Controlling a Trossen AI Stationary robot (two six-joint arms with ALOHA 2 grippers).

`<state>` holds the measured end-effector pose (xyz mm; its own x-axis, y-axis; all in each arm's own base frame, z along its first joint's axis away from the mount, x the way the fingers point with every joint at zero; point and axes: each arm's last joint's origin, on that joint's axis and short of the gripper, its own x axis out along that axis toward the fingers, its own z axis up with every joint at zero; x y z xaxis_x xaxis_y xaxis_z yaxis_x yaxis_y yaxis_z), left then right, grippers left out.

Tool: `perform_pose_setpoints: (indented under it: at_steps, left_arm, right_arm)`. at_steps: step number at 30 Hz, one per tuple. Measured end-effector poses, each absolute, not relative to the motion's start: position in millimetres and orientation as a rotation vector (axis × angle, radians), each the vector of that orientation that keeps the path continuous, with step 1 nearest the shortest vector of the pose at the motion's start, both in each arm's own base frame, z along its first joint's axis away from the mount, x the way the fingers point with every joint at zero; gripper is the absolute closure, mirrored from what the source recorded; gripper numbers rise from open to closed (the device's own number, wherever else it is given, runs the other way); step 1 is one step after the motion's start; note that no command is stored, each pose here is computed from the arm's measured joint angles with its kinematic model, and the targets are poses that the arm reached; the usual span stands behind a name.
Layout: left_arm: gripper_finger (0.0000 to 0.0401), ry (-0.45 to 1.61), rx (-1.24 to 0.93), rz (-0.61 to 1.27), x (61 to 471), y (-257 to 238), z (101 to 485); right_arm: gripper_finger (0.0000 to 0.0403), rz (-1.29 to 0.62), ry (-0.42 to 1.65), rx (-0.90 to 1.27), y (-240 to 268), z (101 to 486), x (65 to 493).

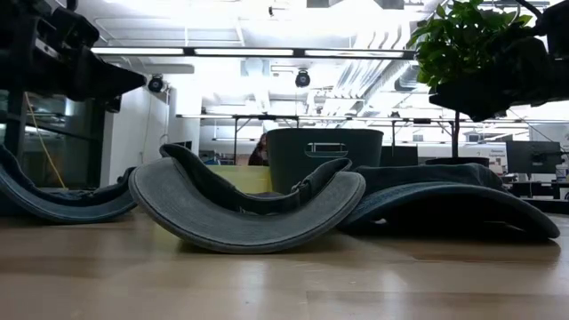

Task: Pick & Place hat
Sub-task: Put the bottom left blue cap into the yellow bin

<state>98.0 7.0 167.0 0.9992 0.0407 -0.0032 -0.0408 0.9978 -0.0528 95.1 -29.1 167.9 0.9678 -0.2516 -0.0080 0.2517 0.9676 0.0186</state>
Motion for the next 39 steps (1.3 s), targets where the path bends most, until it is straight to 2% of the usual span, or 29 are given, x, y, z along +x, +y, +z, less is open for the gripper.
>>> perform_pose_setpoints:
  at_steps: [12, 20, 27, 32, 39]
  left_arm:
    - [0.0401, -0.006, -0.370, 0.048, 98.0, 7.3, 167.0]
    - [0.0401, -0.020, -0.473, 0.097, 97.9, 8.7, 167.0]
    - [0.0395, -0.058, -0.477, 0.166, 97.6, 10.9, 169.0]
    - [0.0347, -0.137, -0.438, 0.197, 95.9, 12.1, 180.5]
    - [0.0232, -0.248, -0.454, 0.294, 87.2, 14.7, 210.8]
  right_arm:
    - [0.0171, -0.254, 0.006, 0.020, -29.1, 167.8, 95.1]
    - [0.0171, -0.254, 0.006, 0.020, -29.1, 167.9, 95.2]
    - [0.0171, -0.255, 0.006, 0.020, -29.1, 167.9, 95.2]
    - [0.0171, -0.255, 0.006, 0.020, -29.1, 167.9, 95.1]
    - [0.0171, -0.255, 0.006, 0.020, -29.1, 167.9, 95.1]
